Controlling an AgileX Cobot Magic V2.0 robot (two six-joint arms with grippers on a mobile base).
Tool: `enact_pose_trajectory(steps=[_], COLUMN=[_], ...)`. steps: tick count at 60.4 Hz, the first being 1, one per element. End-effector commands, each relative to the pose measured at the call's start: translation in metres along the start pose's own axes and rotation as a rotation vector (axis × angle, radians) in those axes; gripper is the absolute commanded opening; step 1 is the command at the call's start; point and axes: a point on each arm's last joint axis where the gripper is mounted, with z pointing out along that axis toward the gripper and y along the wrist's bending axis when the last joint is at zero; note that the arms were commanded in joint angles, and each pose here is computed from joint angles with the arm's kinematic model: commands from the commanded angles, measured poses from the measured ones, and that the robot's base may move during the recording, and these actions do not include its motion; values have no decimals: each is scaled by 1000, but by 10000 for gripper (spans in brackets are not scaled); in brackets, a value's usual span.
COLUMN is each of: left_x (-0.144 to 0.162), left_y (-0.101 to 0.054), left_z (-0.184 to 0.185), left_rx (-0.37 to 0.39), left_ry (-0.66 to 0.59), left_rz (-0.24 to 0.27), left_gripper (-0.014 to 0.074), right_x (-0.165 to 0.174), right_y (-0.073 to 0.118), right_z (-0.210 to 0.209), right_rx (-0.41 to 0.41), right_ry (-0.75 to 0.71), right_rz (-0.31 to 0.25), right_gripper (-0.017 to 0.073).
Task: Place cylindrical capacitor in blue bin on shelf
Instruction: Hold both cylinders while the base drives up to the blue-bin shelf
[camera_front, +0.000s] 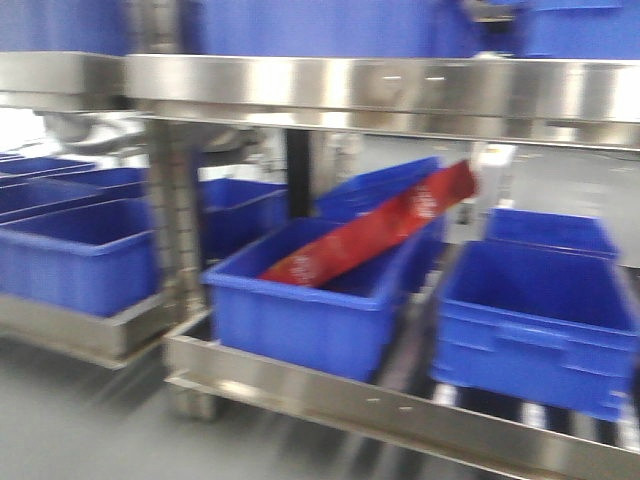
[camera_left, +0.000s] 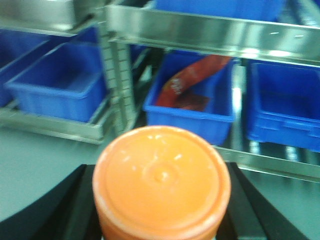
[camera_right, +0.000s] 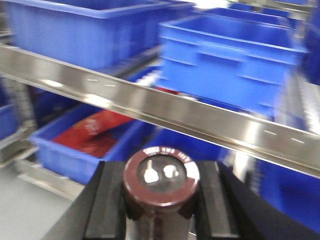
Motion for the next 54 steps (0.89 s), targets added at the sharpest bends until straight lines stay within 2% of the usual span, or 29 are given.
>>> enact_pose_trajectory(steps=[1,54], left_x=[-2,-2], left_y=[-1,-1], left_z=[-1,-1], left_rx=[12,10], left_ry=[-25,-25], left_rz=[-3,-2], left_gripper=[-111,-111], right_x=[-4,-4], right_y=[0,0], right_z=[-3,-3], right_rx=[6,6], right_ry=[-34,-34], right_rz=[-7,-7], right_gripper=[-162,-162])
